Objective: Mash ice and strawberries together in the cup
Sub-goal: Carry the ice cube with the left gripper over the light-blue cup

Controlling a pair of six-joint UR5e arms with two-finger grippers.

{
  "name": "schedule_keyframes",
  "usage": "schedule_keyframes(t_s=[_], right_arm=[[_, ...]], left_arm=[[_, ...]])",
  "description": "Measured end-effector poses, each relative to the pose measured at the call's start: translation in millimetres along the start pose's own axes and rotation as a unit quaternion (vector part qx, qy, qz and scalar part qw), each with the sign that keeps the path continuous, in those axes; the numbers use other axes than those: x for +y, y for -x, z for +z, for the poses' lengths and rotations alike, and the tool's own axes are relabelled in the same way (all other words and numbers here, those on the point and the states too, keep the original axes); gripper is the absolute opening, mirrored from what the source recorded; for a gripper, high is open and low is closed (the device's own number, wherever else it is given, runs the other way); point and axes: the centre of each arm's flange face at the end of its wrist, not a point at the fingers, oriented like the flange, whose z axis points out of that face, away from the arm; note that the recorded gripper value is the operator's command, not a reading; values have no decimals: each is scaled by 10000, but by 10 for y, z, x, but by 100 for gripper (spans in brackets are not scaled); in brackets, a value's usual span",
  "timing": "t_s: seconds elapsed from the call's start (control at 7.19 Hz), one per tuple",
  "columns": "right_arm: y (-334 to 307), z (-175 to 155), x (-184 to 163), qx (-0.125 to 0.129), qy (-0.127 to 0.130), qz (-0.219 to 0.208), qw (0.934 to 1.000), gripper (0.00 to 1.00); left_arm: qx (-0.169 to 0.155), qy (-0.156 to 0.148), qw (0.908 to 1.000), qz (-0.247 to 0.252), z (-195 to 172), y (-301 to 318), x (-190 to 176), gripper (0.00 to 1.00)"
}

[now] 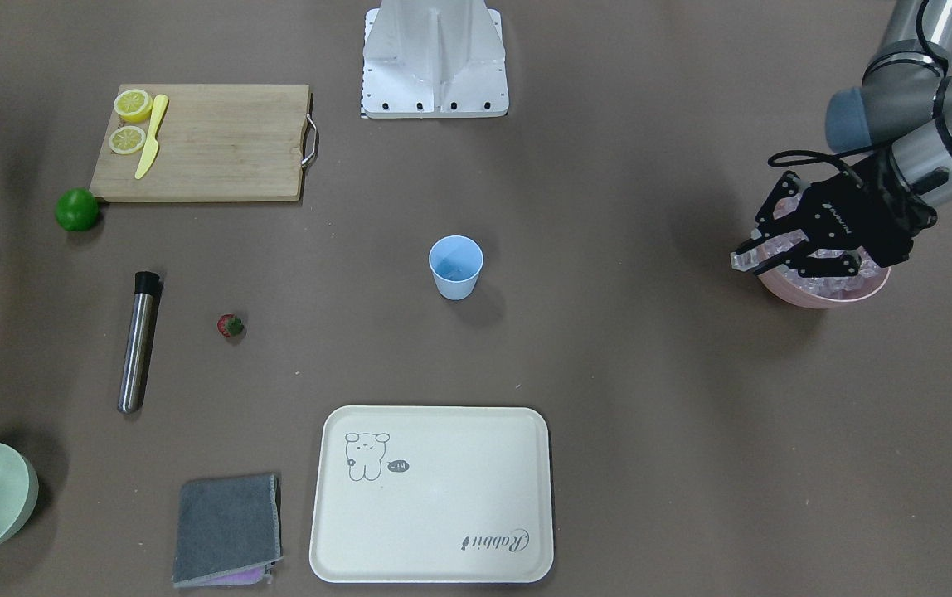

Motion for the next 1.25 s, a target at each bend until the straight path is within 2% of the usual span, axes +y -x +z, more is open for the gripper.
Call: schedule_keyframes(t_s=[0.28,0.7,1.25], right_arm=[[-4,-5,17,0,2,2,10000,100],[-51,23,63,15,47,47,10000,100],[-35,16,97,-46,73,52,9999,100]], left_arm=[[214,-91,9993,-279,226,-498,-446,0],[50,-414,9974,-591,870,-1287,-891,0],[-204,-770,9942,-724,1541,-1965,-928,0]])
